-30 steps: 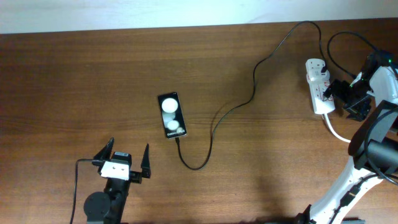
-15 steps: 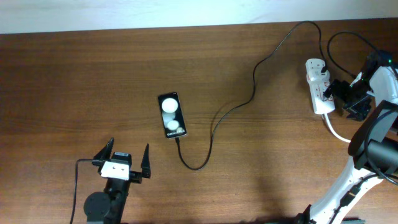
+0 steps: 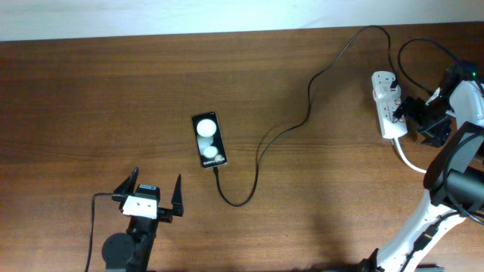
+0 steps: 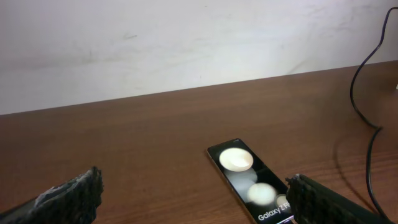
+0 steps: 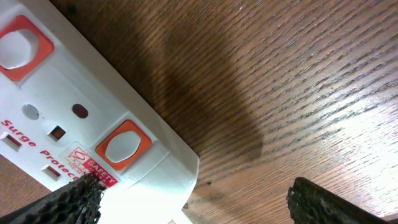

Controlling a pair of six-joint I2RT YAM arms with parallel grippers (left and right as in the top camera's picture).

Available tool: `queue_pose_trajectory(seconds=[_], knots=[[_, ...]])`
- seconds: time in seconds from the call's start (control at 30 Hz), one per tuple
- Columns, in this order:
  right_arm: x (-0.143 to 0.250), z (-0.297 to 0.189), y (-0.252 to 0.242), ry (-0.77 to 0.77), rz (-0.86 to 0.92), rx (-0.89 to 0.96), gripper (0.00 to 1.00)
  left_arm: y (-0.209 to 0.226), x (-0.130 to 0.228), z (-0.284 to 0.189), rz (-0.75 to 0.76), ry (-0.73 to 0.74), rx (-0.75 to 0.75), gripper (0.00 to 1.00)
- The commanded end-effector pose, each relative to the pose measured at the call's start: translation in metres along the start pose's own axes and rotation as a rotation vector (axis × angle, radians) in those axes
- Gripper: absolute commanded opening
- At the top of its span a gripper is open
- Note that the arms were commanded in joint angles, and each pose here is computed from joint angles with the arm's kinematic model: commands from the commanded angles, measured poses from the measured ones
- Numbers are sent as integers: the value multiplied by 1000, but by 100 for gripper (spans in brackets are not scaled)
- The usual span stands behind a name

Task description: Plug charger to phone and switch on socket

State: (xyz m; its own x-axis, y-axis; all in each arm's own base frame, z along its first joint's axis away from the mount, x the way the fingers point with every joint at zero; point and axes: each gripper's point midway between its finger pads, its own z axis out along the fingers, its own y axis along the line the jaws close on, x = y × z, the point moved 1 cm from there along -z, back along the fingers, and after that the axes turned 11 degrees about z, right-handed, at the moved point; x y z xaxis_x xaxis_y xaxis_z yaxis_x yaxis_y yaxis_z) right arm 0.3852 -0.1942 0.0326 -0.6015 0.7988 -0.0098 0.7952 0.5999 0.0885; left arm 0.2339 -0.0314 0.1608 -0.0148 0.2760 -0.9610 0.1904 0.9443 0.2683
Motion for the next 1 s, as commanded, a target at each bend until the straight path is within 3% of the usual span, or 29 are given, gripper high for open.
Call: queue_pose_trajectory(seconds=[0.0,0.23,0.57,0.97], knots=[[2,16,-8,23,3,49,99,3,1,0,17,4,-18,99],[-1,0,-5,-12,-1,33,99,3,1,0,17,4,-18,99],[-5,-72,14,-170,-34,-44,99,3,1,0,17,4,-18,99],[44,-124,91,-266,-237,-134,99,3,1,0,17,4,-18,99]])
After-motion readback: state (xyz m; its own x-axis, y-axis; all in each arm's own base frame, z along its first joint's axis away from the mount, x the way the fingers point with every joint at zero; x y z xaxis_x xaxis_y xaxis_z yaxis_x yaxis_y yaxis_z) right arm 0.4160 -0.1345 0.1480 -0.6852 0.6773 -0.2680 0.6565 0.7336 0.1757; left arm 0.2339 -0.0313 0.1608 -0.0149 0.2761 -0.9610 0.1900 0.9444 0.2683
